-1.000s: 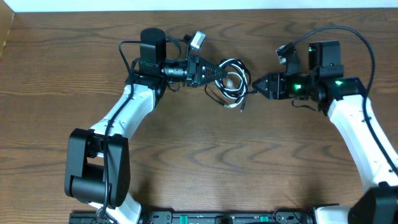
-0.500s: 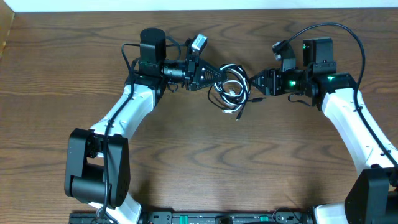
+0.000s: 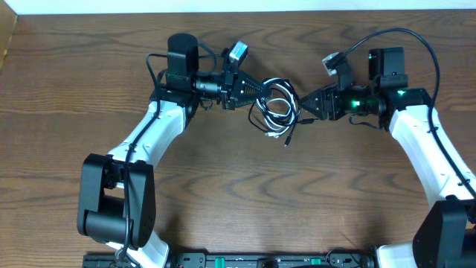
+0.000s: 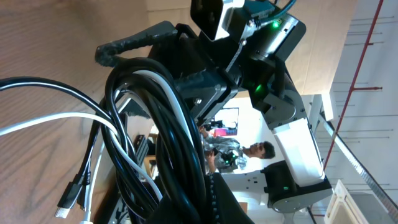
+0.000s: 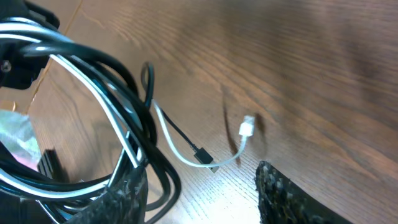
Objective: Untangle cables
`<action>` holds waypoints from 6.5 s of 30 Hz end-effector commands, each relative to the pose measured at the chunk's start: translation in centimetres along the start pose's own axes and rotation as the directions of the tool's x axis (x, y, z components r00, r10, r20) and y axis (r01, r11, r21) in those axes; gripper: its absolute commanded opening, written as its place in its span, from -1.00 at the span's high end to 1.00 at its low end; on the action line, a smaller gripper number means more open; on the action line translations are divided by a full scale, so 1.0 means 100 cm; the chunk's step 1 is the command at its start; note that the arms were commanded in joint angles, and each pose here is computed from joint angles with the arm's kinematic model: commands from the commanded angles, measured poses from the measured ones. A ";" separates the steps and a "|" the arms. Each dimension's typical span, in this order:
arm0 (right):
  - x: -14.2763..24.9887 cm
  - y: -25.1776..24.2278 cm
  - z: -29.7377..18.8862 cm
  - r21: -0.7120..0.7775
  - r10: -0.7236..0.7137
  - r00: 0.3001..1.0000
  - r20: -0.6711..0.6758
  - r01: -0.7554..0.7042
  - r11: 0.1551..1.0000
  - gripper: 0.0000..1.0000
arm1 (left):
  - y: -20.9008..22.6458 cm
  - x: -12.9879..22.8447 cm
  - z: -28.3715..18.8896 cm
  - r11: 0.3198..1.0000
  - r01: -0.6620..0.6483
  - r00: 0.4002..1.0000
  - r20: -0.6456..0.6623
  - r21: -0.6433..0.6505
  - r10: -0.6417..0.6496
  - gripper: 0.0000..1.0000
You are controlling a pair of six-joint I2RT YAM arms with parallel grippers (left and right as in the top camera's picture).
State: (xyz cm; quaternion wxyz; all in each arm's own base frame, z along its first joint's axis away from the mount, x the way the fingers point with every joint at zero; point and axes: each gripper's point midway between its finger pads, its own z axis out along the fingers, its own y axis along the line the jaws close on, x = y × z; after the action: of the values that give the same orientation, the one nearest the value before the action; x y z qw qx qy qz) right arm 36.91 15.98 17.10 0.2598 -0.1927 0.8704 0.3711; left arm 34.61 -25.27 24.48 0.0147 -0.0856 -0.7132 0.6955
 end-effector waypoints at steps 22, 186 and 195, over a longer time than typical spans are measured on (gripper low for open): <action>0.001 -0.043 0.034 0.047 0.139 0.990 0.013 -0.139 0.989 0.98 | -0.016 0.006 0.005 1.000 -0.025 0.999 -0.041 0.019 0.025 0.85; 0.028 -0.046 -0.004 0.328 0.471 0.881 0.050 -0.460 0.825 -0.22 | 0.092 0.035 -0.044 0.300 -0.091 0.952 0.005 -0.950 0.306 -0.89; 0.039 -0.050 -0.007 0.369 0.467 0.884 0.017 -0.440 0.819 -0.27 | 0.144 0.015 -0.053 0.251 -0.140 0.959 -0.068 -0.958 0.275 -0.55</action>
State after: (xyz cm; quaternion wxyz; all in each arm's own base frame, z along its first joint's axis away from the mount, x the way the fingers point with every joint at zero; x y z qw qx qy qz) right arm 36.37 12.04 12.81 0.1611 0.0682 0.9490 0.2624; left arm 34.73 -19.81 12.91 -0.1899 -0.0982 -0.9651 0.1515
